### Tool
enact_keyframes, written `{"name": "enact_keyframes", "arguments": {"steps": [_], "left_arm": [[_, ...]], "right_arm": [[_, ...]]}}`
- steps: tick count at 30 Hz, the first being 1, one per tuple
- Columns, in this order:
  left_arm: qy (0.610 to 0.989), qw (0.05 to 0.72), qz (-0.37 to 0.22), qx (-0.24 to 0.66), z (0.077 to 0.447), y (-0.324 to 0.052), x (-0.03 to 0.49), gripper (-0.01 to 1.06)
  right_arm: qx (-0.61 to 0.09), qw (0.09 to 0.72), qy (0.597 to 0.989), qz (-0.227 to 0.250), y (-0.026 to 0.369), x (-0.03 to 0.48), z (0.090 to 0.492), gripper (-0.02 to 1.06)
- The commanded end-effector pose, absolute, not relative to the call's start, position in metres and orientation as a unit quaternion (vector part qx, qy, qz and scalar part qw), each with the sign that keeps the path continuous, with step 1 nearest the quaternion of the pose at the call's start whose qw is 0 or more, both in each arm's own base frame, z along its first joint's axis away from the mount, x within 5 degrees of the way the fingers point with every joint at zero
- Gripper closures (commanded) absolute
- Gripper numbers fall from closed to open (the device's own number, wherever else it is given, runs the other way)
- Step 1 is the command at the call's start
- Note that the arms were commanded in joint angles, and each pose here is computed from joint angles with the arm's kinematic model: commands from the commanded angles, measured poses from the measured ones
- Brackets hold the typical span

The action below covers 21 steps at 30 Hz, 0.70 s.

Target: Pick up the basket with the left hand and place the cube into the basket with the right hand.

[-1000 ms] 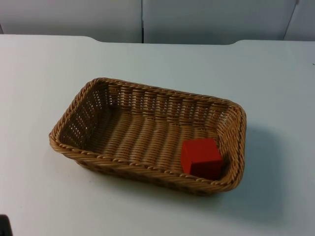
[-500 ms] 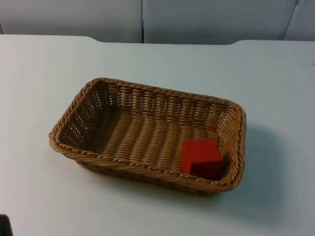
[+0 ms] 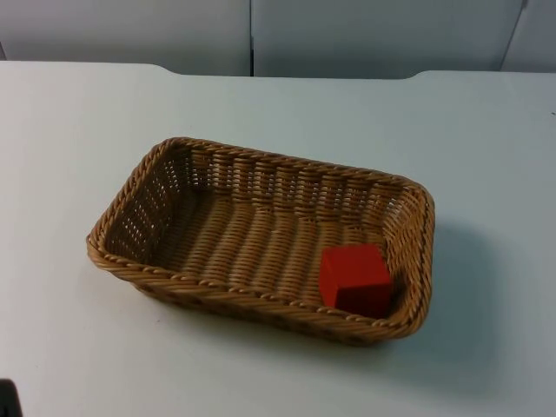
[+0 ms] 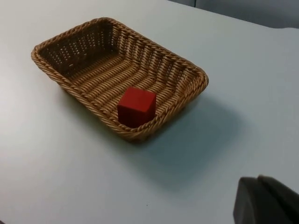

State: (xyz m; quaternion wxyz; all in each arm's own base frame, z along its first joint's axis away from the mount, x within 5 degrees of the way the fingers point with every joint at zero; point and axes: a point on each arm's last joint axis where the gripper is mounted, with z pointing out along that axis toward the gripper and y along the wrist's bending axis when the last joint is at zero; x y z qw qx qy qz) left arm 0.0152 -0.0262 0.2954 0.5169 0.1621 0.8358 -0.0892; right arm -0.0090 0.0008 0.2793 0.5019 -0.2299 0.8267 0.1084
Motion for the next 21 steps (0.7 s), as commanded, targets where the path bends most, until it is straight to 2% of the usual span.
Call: {"name": "enact_keyframes", "arguments": {"steps": [1,9,12,14,18,21], "left_arm": [[0.841,0.508,-0.09,0.163,0.294,-0.026,0.013,1.05],[0.86,0.479,-0.073,0.161,0.288,-0.023,0.011,1.05],[0.876,0.461,-0.051,0.131,0.281,-0.017,0.012,1.05],[0.876,0.462,-0.05,0.127,0.281,-0.016,0.012,1.05],[0.871,0.472,-0.049,0.128,0.281,-0.016,0.008,1.05],[0.868,0.478,-0.047,0.128,0.282,-0.016,0.006,1.05]], "right_arm": [[-0.228,0.506,0.824,0.111,0.001,-0.008,0.279,1.04],[-0.226,0.506,0.825,0.11,0.001,-0.008,0.279,1.04],[-0.189,0.511,0.834,0.087,0.002,-0.008,0.279,1.04],[-0.172,0.513,0.838,0.076,0.002,-0.008,0.279,1.04],[-0.089,0.517,0.851,0.027,0.004,-0.007,0.279,1.04],[-0.075,0.518,0.852,0.019,0.004,-0.007,0.279,1.04]]}}
